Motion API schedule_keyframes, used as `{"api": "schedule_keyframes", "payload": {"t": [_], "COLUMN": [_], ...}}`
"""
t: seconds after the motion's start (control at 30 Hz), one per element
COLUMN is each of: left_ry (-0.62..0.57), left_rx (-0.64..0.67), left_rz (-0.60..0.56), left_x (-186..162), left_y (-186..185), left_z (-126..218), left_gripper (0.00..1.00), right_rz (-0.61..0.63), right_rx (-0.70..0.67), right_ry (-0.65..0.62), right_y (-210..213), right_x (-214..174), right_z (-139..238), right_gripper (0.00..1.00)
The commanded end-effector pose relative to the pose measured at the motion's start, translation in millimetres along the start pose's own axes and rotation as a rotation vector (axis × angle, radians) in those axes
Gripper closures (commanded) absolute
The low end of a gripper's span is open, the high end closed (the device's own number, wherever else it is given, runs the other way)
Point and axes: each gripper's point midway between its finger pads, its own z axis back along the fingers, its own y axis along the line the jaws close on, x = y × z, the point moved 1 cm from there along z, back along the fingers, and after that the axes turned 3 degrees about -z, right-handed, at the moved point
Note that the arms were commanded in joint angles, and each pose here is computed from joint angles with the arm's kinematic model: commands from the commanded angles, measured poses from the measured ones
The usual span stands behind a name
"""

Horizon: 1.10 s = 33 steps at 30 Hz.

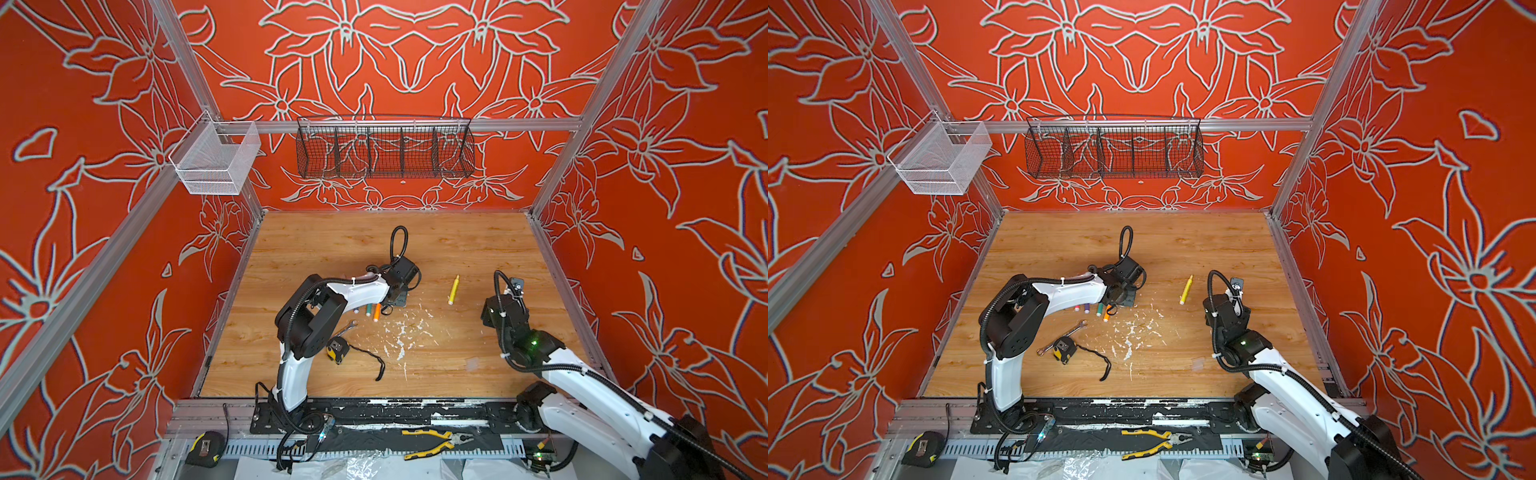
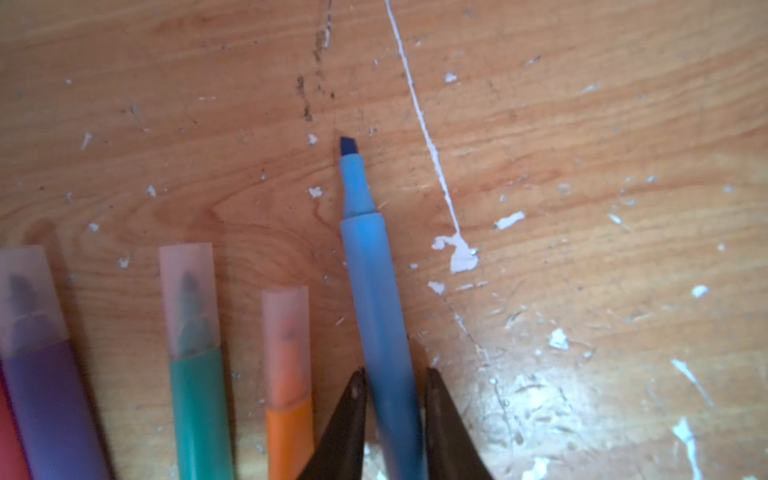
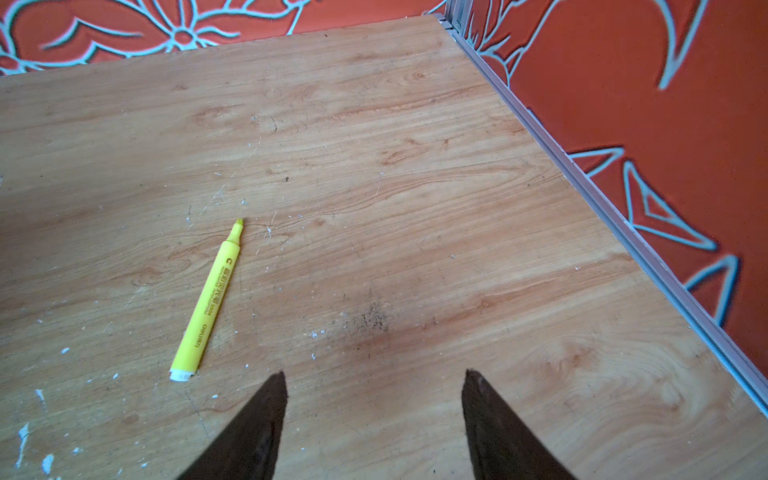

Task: Insert the pens into the pen caps
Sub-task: 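Move the left gripper over the blue marker and close on it, then lift the blue marker upright with the left gripper toward the right gripper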

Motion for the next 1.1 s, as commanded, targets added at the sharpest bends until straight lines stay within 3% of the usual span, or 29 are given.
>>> {"api": "schedule_keyframes", "payload": {"t": [0.0,0.37,0.53,0.63,0.77,1.07], "left_ry": [0.079,0.097,0.078,0.02,-0.076,-0.256], "left_rx": [0.027,-0.006,-0.12,-0.185,-0.3,-0.489], "left_rz": [0.003,0.011,-0.01,-0.007,-0.007,-0.08], "left_x": [-21,-21,-10,0,6,-12], "left_y": [8,8,-6,-10,-18,-51], "left_z": [-15,-19,8,37,83,152], "left_gripper": [0.78,0.97,1.0,1.0,1.0,1.0], "right_rz": [-0.012,-0.01,-0.062,-0.152,-0.301,-0.446], "right_rx": [0.004,0.006,0.023,0.209,0.473,0.932], "right_ry": [-0.021,-0.017,0.028,0.132,0.227,0.255], "right_y": [4,5,7,38,82,160], "right_x": [12,12,9,0,0,5], "right_z": [2,2,5,13,37,114], "right_gripper": [0.31,0.32,0.33,0.39,0.4,0.35]}}
